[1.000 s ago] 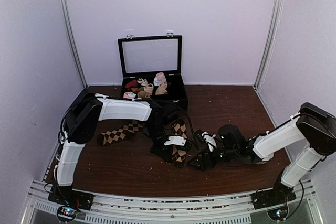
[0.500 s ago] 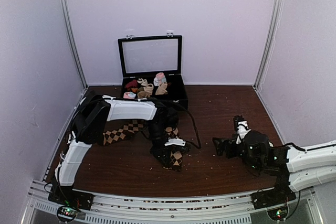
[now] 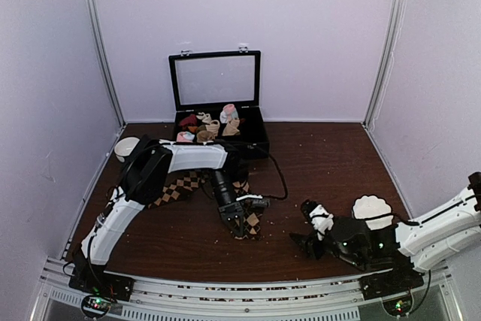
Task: Roll the socks
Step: Roll the sock at the center of the board.
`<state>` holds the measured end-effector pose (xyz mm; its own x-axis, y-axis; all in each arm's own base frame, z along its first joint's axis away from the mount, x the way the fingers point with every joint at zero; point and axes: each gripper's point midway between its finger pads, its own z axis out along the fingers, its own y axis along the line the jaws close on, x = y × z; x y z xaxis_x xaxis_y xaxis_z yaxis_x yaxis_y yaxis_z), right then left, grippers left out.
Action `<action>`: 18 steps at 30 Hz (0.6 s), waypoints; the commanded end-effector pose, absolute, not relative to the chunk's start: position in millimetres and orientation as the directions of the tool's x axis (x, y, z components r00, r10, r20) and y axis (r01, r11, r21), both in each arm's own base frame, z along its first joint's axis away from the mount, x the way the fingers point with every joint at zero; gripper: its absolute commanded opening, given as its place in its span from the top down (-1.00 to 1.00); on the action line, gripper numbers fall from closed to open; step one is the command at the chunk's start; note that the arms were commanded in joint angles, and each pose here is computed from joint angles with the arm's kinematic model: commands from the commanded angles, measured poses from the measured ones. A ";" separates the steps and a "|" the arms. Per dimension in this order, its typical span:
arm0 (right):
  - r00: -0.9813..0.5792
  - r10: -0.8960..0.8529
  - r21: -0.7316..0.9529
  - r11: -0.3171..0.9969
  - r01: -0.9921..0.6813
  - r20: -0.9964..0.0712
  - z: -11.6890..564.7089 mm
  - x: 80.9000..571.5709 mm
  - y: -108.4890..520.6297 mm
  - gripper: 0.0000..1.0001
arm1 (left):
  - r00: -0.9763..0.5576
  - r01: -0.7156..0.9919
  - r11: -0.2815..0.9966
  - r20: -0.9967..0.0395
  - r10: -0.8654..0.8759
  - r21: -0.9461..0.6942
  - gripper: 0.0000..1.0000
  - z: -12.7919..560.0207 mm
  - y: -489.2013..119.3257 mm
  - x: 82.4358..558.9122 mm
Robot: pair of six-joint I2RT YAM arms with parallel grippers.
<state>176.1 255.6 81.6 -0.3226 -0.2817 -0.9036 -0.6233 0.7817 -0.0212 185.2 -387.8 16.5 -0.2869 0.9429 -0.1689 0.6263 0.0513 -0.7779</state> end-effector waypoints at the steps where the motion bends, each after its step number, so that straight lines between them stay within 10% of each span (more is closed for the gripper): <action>1: -0.120 -0.520 -0.247 0.580 -0.776 -0.846 72.3 145.8 308.6 -0.24 | -0.307 0.635 0.107 -0.123 0.944 -0.765 1.00 -0.5 -384.5 194.2; 18: 0.137 -0.651 -0.409 0.286 -0.867 -0.746 55.1 153.6 404.5 0.25 | -0.277 0.691 0.146 -0.073 0.958 -0.708 1.00 -16.8 -371.4 199.4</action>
